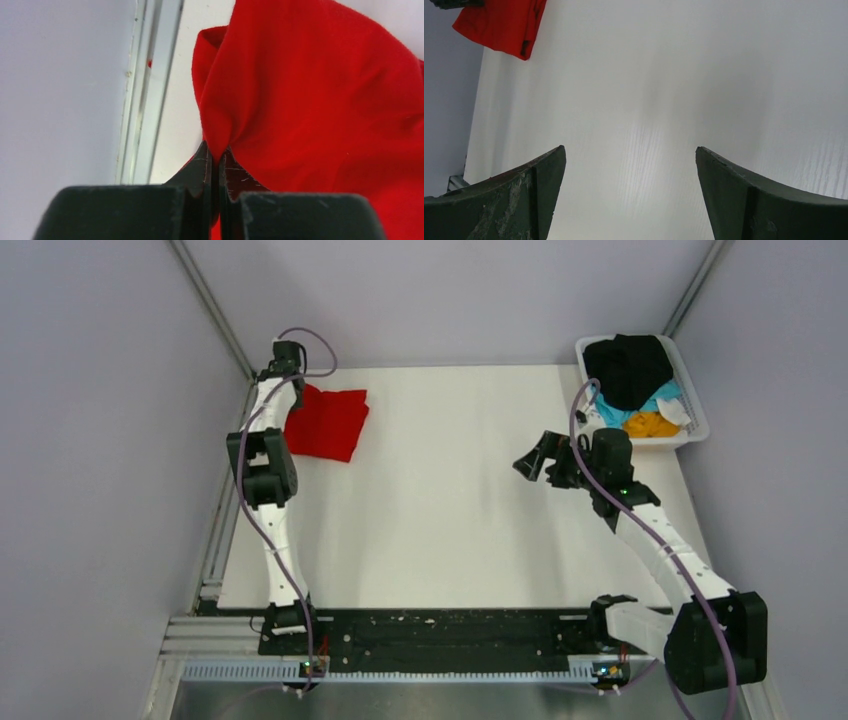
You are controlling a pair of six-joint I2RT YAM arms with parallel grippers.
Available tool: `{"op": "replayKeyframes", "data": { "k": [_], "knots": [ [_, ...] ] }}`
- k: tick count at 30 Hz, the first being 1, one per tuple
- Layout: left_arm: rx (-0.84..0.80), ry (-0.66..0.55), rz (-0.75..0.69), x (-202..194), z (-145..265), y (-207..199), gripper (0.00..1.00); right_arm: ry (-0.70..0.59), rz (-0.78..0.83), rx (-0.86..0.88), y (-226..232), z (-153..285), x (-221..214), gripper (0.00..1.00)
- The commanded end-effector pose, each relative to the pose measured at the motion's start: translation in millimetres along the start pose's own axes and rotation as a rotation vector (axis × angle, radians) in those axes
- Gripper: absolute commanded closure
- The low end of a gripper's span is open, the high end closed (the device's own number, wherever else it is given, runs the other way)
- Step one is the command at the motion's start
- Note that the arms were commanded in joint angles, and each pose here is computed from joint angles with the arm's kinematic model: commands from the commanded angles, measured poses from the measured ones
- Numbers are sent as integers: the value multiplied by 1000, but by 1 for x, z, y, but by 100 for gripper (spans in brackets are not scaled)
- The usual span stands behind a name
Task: Fold and stack the t-shirts
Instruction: Put the neatly folded tshirt into the corner of the board with the left arm, then reset both arms
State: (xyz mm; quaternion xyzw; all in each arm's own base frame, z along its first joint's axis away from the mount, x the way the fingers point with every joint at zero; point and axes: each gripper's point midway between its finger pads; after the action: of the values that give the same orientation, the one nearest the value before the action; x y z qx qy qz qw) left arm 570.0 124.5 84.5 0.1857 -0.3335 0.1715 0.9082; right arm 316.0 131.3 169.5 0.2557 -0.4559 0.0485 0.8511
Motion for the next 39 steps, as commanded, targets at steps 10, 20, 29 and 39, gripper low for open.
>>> {"op": "replayKeyframes", "data": {
  "k": [10,20,29,39],
  "knots": [
    [108,-63,31,34,-4,56,93,-12,-2,-43,-11,-13,5,1],
    [-206,-165,246,80,91,26,1,-67,7,-226,-45,-13,12,1],
    [-569,-234,346,20,218,-62,1,-123,-2,-321,-61,7,-2,1],
    [-811,-288,445,-159,294,-85,1,-220,-26,-551,-94,54,-19,1]
  ]
}}
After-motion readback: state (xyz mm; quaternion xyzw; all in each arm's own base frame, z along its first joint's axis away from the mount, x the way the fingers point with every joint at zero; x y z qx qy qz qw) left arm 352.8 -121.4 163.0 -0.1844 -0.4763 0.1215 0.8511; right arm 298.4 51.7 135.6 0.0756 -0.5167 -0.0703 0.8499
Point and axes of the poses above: each gripper's point midway between its finger pads, its own z axis back along the fingers, its own y axis along the line the jaws close on, x = y × z, and after that the axes turned 11 degrees about z, right-handed
